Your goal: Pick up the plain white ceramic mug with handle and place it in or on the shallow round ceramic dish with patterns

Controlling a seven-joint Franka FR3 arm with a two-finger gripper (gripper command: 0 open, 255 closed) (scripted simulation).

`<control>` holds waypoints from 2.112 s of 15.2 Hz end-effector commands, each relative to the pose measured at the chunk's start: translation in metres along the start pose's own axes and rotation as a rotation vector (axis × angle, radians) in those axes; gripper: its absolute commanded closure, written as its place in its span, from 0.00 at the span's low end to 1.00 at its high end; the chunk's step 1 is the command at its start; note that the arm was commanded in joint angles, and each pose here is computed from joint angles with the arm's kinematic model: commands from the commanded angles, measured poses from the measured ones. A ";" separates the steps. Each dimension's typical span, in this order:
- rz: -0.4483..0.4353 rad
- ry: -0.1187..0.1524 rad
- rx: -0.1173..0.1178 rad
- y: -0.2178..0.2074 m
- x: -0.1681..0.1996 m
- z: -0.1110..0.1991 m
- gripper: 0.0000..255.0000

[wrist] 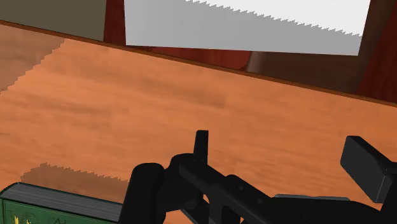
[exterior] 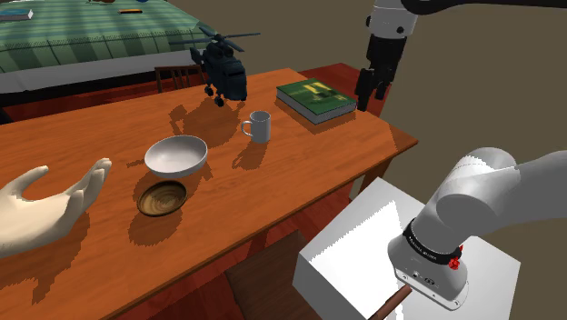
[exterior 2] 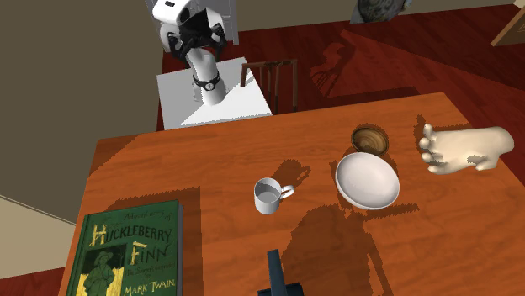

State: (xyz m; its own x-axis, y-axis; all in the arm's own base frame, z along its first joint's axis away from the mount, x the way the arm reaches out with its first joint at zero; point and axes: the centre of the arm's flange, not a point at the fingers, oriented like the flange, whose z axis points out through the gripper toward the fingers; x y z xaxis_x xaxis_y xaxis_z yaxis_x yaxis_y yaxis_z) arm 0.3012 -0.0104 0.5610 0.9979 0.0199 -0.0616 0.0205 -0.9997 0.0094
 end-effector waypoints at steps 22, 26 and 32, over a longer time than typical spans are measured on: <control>-0.053 0.154 0.026 -0.012 0.230 0.112 0.00; -0.063 0.184 0.031 -0.016 0.275 0.129 0.00; -0.078 0.228 0.038 -0.023 0.344 0.152 0.00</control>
State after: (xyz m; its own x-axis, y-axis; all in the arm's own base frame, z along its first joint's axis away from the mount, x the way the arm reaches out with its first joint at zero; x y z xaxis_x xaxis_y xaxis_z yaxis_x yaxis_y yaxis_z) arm 0.6227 0.0166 0.3896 0.9830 0.0923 0.1584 0.0972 -0.9950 -0.0237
